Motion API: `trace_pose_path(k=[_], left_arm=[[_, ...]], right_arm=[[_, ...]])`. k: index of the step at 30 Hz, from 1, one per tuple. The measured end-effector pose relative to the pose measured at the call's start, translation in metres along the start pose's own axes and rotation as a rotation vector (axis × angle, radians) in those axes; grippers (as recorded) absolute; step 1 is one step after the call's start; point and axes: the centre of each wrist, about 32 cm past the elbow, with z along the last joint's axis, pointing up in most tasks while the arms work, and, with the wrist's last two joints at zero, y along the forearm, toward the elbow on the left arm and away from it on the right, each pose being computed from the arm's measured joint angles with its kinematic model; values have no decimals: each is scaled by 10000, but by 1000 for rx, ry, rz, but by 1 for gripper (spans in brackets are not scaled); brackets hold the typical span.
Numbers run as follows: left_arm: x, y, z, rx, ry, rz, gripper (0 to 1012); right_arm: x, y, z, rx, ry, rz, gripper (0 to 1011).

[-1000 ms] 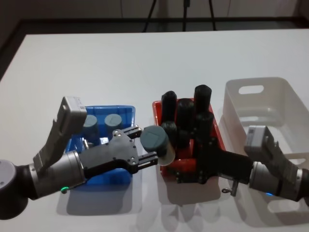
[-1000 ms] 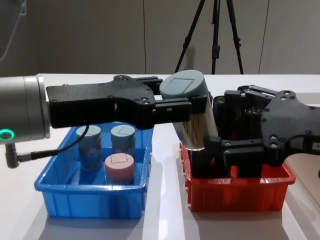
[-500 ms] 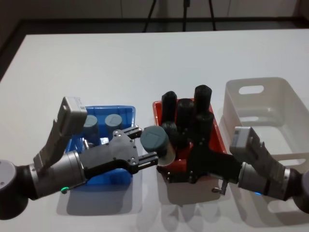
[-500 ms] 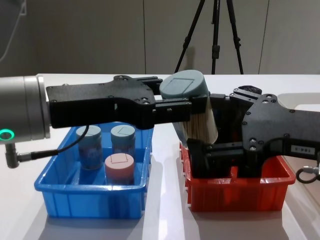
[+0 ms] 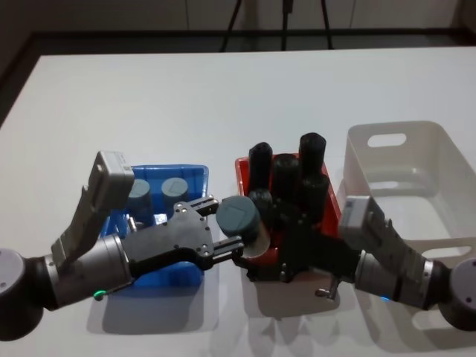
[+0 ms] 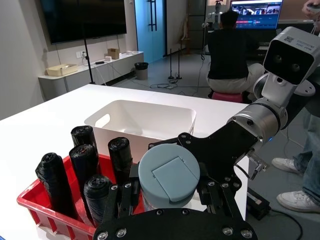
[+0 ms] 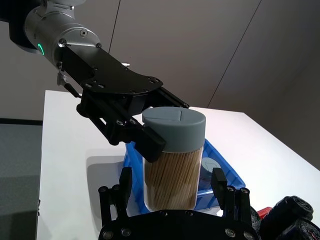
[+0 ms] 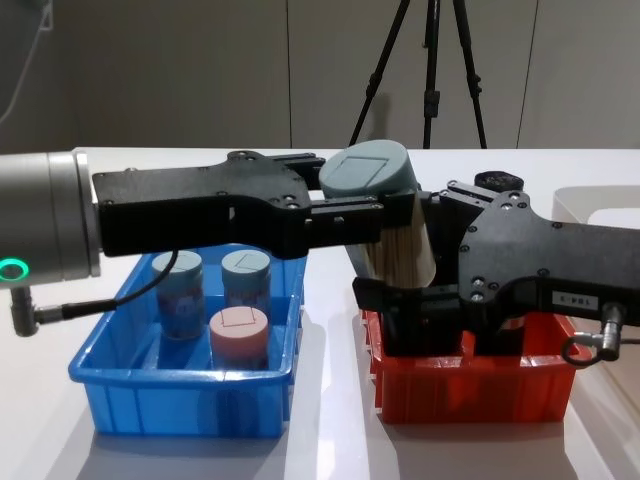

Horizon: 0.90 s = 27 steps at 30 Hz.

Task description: Pick the cotton swabs from the blue box and place them into the white box.

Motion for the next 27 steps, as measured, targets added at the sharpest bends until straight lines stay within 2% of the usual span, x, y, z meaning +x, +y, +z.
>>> trace_pose_path(k=[11,27], left_arm=[[0,0,0,0,0,0,652],[0,0,0,0,0,0,652]], right_arm=[[-18,105,-3,-1,-4,2,1001],[-41,171,-12,-16,-12,3,1001]])
